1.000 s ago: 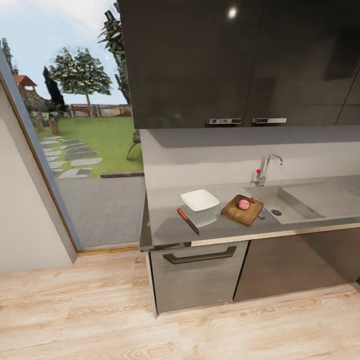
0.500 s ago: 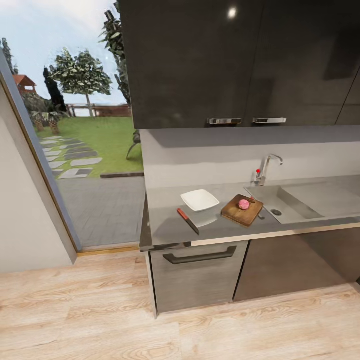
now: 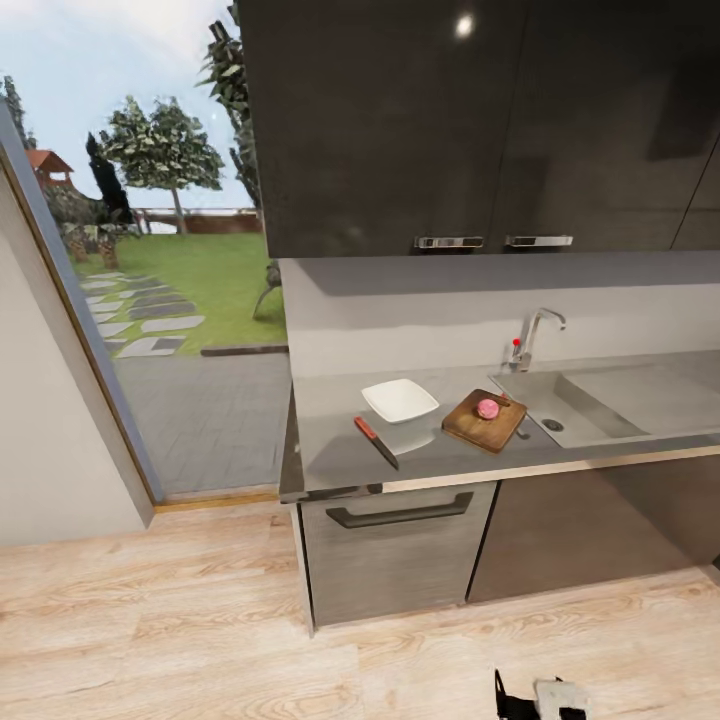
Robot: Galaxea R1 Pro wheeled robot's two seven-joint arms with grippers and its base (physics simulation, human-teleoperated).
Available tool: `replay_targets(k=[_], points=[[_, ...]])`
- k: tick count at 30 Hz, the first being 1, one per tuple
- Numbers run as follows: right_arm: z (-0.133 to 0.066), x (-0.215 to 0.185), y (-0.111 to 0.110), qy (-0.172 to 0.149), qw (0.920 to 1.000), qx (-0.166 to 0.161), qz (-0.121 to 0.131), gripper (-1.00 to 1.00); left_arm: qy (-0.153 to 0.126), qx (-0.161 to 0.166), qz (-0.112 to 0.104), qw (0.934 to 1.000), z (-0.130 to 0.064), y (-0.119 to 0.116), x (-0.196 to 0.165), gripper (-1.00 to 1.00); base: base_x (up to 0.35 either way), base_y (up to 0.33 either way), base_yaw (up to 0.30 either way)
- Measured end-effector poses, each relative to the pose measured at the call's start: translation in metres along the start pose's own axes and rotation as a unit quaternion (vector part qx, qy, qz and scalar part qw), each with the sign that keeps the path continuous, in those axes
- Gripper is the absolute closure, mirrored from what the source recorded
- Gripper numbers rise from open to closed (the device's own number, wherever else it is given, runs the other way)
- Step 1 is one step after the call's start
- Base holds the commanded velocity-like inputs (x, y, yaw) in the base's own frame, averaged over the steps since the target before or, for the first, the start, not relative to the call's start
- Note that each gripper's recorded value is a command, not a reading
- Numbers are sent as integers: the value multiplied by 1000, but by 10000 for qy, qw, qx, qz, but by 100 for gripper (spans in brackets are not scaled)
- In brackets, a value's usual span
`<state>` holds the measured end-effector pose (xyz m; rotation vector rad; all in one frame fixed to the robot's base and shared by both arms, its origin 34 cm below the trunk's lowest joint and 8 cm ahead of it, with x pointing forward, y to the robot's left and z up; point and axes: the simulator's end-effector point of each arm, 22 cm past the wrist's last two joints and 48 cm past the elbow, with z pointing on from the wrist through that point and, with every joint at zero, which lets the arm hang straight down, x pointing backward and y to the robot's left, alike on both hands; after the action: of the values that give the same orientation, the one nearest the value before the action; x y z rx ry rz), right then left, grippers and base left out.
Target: In the kitchen, take the Vidalia onion out of the sink, dice it on the chopping board with the paring knife, put the diced onion into the bowl on the countertop, then place both the paring knife and the chopping board into the sink.
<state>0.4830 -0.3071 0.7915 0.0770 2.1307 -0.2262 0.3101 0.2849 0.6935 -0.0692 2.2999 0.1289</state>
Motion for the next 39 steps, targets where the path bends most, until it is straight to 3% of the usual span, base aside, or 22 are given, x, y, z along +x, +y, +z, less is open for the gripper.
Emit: replay_targets(k=[10,12,16,26,32,39], points=[[2,-130,-5,-559,9984,106,49,-100,15,-4,2,10000,0,0,1,-100,0,0,0],[-7,-172,-10,-711,9969,230,-228,-100,44,-10,5,10000,-1,1,3,-100,0,0,0],[-17,-207,-14,-938,9940,371,-416,-100,74,-10,14,10000,-2,1,6,-100,0,0,0],[-5,-292,-12,-1166,9916,486,-267,-100,81,-15,9,10000,-2,2,6,-100,0,0,0],[-2,-353,13,-1276,9912,352,53,-100,91,-21,8,10000,-3,2,7,-100,0,53,0],[-3,-378,23,-1401,9898,252,110,-100,115,-25,12,9999,-4,2,9,-100,0,260,0]])
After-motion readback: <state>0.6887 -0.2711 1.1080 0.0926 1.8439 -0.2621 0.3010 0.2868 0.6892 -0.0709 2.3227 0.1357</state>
